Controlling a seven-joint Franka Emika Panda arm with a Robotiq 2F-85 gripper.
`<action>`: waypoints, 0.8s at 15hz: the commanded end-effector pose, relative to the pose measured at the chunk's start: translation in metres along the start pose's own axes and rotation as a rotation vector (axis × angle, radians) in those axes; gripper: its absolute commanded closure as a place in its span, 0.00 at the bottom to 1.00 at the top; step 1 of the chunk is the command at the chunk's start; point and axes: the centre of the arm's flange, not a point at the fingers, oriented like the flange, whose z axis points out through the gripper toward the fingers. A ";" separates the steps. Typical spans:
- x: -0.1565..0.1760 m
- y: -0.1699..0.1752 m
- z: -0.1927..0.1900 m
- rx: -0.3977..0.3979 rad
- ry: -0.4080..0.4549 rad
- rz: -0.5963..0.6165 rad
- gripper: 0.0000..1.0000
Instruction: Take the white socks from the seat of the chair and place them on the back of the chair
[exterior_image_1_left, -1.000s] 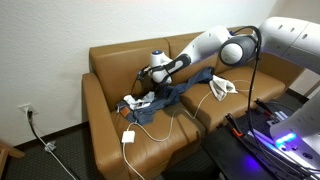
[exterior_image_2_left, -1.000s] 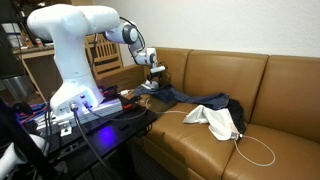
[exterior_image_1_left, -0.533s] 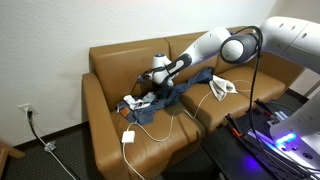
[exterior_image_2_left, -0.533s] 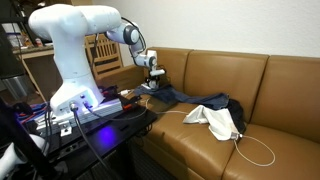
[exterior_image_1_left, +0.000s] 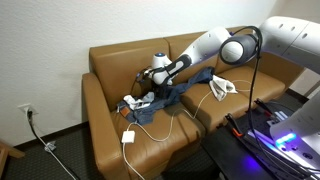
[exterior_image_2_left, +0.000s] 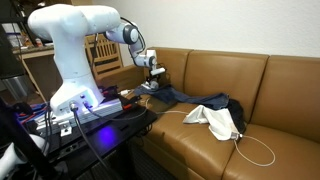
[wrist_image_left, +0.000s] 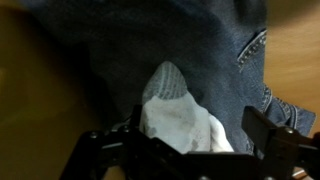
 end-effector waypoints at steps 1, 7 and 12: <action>0.033 0.043 0.052 -0.048 0.003 -0.004 0.00; 0.007 -0.002 -0.001 -0.024 0.005 -0.002 0.00; 0.004 0.024 0.035 -0.054 0.038 -0.070 0.00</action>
